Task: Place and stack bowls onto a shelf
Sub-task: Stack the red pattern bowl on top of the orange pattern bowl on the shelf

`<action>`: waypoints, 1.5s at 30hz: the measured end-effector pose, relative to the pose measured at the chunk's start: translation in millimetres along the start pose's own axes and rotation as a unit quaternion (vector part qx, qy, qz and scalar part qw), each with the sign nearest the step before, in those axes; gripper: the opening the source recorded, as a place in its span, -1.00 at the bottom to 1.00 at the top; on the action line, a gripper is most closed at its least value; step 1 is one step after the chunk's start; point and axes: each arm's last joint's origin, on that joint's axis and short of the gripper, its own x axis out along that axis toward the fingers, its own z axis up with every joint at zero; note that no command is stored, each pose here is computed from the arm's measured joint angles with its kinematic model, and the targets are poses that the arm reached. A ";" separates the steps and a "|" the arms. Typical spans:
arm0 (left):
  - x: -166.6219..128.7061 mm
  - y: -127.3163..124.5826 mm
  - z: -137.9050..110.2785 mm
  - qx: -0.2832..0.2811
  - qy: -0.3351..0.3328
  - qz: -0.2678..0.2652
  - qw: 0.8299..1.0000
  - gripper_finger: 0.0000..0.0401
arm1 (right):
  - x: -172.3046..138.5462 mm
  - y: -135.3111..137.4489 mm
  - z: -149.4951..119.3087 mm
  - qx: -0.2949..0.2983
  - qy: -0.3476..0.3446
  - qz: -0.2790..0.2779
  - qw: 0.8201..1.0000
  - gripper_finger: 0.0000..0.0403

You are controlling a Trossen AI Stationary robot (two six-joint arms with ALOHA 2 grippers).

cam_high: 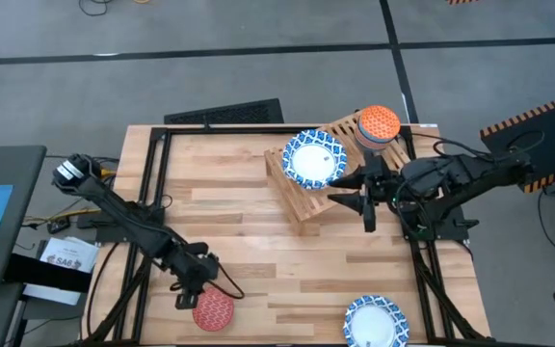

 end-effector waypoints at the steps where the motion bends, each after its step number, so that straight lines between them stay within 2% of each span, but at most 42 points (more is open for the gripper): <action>1: 3.3 -1.0 0.9 -0.004 -0.001 -0.010 1.000 -0.28 | 0.0 -0.4 -1.0 -0.002 0.005 -0.002 1.000 -0.09; 6: 23.1 1.2 -0.4 -0.014 0.030 0.002 0.999 -0.28 | -0.2 -2.6 -6.0 -0.013 0.030 -0.012 0.999 -0.09; 14: 45.9 4.1 0.3 -0.035 0.039 0.027 0.998 -0.32 | -1.8 1.1 -8.3 -0.018 0.036 -0.003 0.999 -0.09; 16: 49.8 4.6 -0.1 -0.036 0.045 0.028 0.998 -0.44 | -2.8 3.5 -9.2 -0.019 0.038 0.003 0.999 -0.09; 19: 50.8 7.9 1.6 -0.049 0.045 0.034 0.997 -0.82 | -5.0 8.3 -11.3 -0.010 0.042 0.016 0.999 -0.09; 20: 49.6 10.0 3.8 -0.059 0.043 0.032 0.997 -0.91 | -5.7 9.9 -11.9 0.004 0.044 0.020 0.999 -0.09; 24: 29.1 17.6 16.2 -0.093 0.032 0.033 0.995 -0.97 | -0.5 19.9 -17.8 0.068 0.067 0.046 0.994 -0.09; 28: -0.2 26.7 34.2 -0.124 0.017 0.042 0.991 -0.98 | 18.4 38.9 -36.8 0.073 0.138 0.096 0.983 -0.09; 30: -10.8 32.1 43.1 -0.151 0.012 0.040 0.988 -0.98 | 30.9 51.2 -49.5 0.049 0.177 0.118 0.976 -0.09; 33: -20.6 36.7 58.5 -0.192 -0.004 0.016 0.981 -0.99 | 50.1 71.5 -67.8 -0.021 0.222 0.153 0.963 -0.09; 35: -22.9 40.7 68.6 -0.220 -0.017 0.009 0.975 -0.99 | 62.8 84.3 -76.6 -0.077 0.228 0.170 0.956 -0.09; 39: -29.8 45.1 87.1 -0.237 -0.060 0.001 0.970 -0.99 | 89.2 109.0 -98.3 -0.192 0.243 0.195 0.931 -0.09; 43: -34.0 56.5 96.4 -0.264 -0.108 0.027 0.958 -0.99 | 116.8 125.4 -117.5 -0.284 0.253 0.206 0.902 -0.09; 45: -35.1 59.6 100.0 -0.268 -0.126 0.032 0.955 -1.00 | 131.5 128.1 -127.1 -0.318 0.264 0.186 0.892 -0.09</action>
